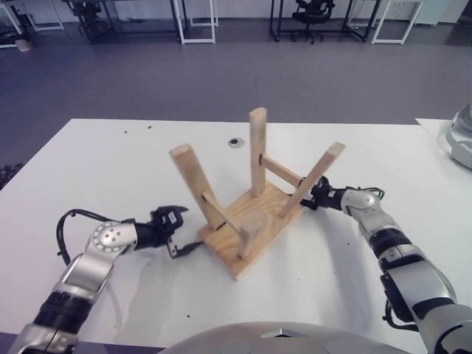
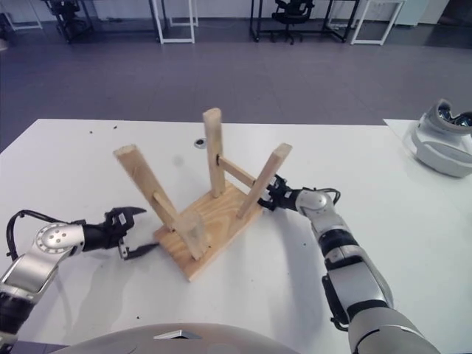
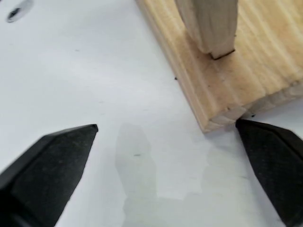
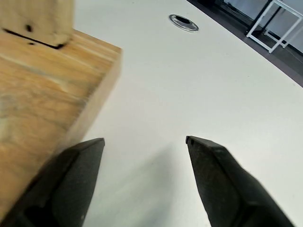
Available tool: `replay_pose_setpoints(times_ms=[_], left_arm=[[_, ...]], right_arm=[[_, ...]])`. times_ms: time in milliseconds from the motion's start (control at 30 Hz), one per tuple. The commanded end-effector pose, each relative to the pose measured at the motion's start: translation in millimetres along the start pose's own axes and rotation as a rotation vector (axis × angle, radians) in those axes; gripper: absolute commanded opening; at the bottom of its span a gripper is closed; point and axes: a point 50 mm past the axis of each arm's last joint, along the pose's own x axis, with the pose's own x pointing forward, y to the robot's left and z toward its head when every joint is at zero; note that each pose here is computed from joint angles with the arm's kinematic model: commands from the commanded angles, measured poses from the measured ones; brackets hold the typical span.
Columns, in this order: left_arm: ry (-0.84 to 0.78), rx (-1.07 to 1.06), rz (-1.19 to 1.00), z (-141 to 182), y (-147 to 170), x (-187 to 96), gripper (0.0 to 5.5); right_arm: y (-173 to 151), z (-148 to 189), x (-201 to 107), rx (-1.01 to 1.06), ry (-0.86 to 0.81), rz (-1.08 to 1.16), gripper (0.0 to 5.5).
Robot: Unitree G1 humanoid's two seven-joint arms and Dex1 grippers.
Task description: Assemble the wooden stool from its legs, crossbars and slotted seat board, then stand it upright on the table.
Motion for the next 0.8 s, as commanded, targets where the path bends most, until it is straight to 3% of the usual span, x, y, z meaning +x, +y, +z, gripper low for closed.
replay_pose_setpoints(times_ms=[33, 200, 333, 667, 800], left_arm=[[0.009, -0.021, 0.203, -7.9, 19.6, 11.1, 5.38], [0.011, -0.044, 0.235, -24.9, -1.6, -8.6, 5.38], [0.029, -0.007, 0.147, -19.9, -15.9, -26.1, 5.38], [0.082, 0.004, 0.050, -13.8, -41.1, -20.3, 5.38], [0.079, -0.029, 0.043, -11.2, -48.5, -25.5, 5.38]], right_arm=[[24.3, -22.3, -20.2, 0.040, 0.017, 0.113, 3.24], [29.8, -11.8, -51.2, 0.070, -0.055, 0.019, 3.24], [37.7, -16.0, -67.7, 0.066, 0.020, -0.059, 3.24], [27.7, -21.3, -72.1, 0.010, 0.141, -0.142, 3.24], [51.2, -7.7, -63.1, 0.063, 0.029, 0.010, 3.24]])
